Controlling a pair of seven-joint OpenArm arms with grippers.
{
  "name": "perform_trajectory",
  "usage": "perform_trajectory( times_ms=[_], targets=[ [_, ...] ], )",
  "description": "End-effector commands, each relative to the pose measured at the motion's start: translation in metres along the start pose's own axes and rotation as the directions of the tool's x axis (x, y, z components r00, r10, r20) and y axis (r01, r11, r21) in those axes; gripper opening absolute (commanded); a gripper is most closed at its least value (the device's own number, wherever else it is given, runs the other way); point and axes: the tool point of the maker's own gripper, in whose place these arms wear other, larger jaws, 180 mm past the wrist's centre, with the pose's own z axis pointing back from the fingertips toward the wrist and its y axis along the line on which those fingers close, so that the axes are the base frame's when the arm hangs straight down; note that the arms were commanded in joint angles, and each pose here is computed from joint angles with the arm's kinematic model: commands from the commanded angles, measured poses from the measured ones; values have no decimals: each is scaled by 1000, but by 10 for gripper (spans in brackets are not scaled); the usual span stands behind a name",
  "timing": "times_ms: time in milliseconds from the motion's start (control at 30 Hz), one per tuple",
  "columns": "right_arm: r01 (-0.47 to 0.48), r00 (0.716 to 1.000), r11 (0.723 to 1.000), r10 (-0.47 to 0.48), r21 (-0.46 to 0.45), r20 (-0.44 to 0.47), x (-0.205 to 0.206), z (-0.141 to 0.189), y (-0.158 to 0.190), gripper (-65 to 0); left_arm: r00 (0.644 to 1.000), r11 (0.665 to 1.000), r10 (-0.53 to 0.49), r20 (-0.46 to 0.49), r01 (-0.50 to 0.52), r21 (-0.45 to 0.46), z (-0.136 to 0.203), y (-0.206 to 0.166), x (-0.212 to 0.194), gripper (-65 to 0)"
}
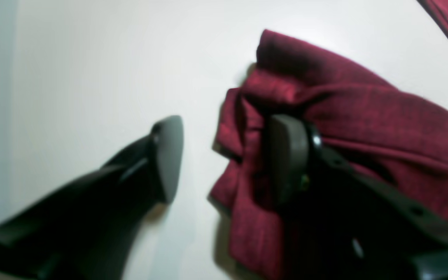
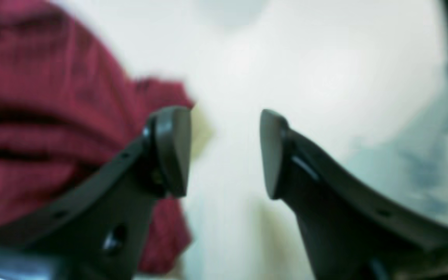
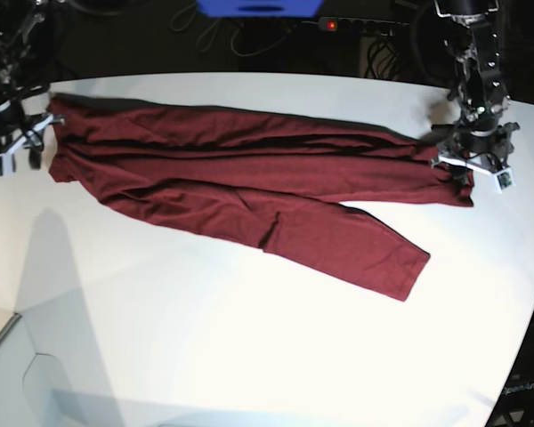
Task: Layout the t-shirt on the table in an organized manner, then fold the t-shirt properly
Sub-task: 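Grasp the hanging sleeve with the right gripper and lift it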
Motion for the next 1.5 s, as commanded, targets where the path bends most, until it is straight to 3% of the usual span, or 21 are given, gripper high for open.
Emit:
perform_trajectory(
  times_ms=[0,133,367,633,900,1033,1467],
  targets=[
    [-6,998,1000,7,-27,60,18,6,-8,-340,999,1000,-11,39,11,-3,0,0,14,-306],
    [-43,993,999,44,-13,113,40,10,4,-324,999,1000,-8,39,8,-1,0,1,14,-305],
    [-83,968,967,21,239,250,103,-21,116,-292,999,1000,-7,38,7,-3,0,0,14,-304],
    [-122,979,884,34,450,200,159,-68,211,-294,999,1000,9,30,-9,-3,1,-2,9,-304],
    [-86,996,761,45,643,80,141,-93,300,-294,1000,1000,13,27,-13,-3,2,-3,7,-304],
    [-43,998,724,-1,689,63,139,-100,323,-294,1000,1000,12,26,-12,-3,2,-3,6,-304],
    [40,996,683,-81,729,22,118,-109,342,-296,999,1000,13,31,-13,-2,1,-3,9,-304]
  ],
)
